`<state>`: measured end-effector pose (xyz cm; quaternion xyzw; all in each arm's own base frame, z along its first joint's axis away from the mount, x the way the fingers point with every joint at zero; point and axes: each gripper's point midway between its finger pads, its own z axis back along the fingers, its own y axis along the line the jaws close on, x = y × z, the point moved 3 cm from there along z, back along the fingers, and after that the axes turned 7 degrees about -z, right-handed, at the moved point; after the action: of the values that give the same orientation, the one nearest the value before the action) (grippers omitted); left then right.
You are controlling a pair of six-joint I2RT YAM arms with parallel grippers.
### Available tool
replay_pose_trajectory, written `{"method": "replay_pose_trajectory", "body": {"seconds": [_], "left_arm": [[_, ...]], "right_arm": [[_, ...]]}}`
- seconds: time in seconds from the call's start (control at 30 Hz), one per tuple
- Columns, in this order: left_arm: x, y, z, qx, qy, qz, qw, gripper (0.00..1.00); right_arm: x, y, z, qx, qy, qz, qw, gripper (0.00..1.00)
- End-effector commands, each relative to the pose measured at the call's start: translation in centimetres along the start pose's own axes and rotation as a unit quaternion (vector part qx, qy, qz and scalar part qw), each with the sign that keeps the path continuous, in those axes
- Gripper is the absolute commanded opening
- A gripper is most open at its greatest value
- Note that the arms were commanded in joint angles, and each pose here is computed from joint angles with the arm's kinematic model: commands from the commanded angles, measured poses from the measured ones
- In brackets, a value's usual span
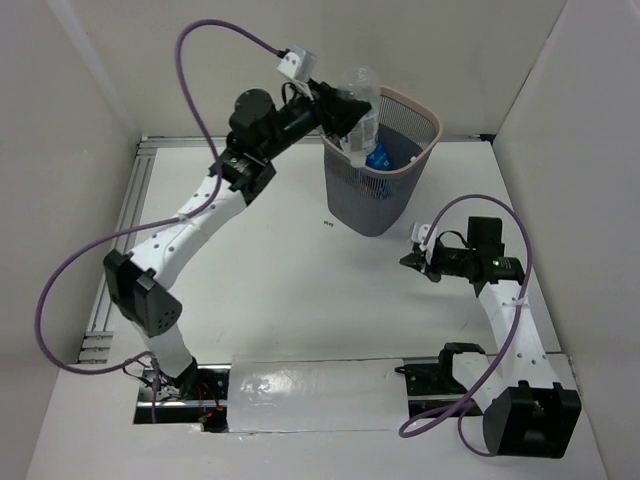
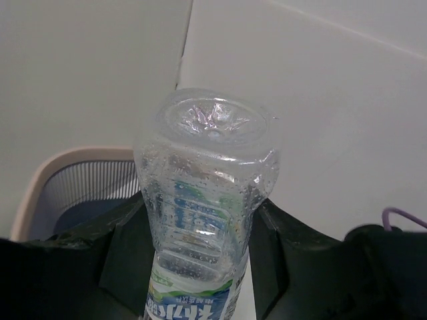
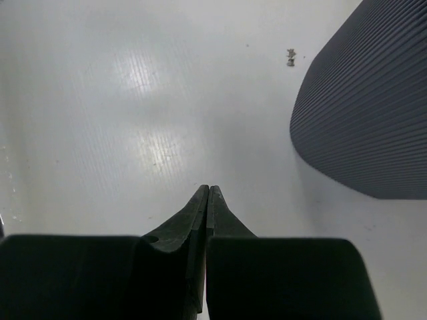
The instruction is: Put the plastic bottles in the bin
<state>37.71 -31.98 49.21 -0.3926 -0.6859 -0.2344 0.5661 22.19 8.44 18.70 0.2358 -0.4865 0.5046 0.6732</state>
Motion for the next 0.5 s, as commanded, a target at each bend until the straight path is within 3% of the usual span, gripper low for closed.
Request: {"method": "replay_pose_trajectory", "body": {"seconds": [0.0,0.1,0.13,0.17,0.2,0.23,0.27,0.3,0.33,0.47], "left_arm": [[4.2,-1.4,-2.5,-0.023,-0.146,0.010,0.989,0.13],[2.2,-0.4,-5.5,0.023,-0.140,0.025,0.990,0.16],[1.0,0.7,-6.7,0.059,-0.136,0.014,0.989,0.24],[0.0,0.8,-7.2,0.073,-0.127,0.012,0.989,0.29],[-0.9,1.5,-7.6,0.089,-0.117,0.005,0.989,0.32],[-2.1,2.1,-7.9,0.114,-0.100,0.002,0.988,0.36],[-2.8,2.5,-8.1,0.122,-0.091,-0.003,0.988,0.49],[-3.7,2.7,-8.2,0.125,-0.079,-0.003,0.989,0.78],[-4.4,3.1,-8.3,0.135,-0.064,-0.009,0.989,1.00],[-2.4,2.1,-8.0,0.110,-0.059,-0.030,0.992,1.00]], "right_arm": [[-0.4,0.8,0.0,0.011,0.007,-0.002,1.000,0.01],[-1.2,1.4,-0.3,0.020,0.016,-0.013,1.000,0.07],[-1.0,1.5,-0.2,0.017,0.015,-0.008,1.000,0.12],[-1.3,1.6,-0.1,0.013,0.021,-0.013,1.000,0.24],[-1.5,1.5,-0.1,0.009,0.027,-0.012,1.000,0.56],[-1.8,1.7,-0.2,0.012,0.029,-0.017,0.999,0.68],[-1.8,1.7,0.0,0.007,0.031,-0.019,0.999,0.80],[-2.3,1.7,-0.2,0.004,0.036,-0.025,0.999,0.93],[-2.6,1.6,-0.2,-0.004,0.040,-0.041,0.998,1.00],[-3.4,1.1,-0.5,-0.025,0.052,-0.115,0.992,1.00]]}}
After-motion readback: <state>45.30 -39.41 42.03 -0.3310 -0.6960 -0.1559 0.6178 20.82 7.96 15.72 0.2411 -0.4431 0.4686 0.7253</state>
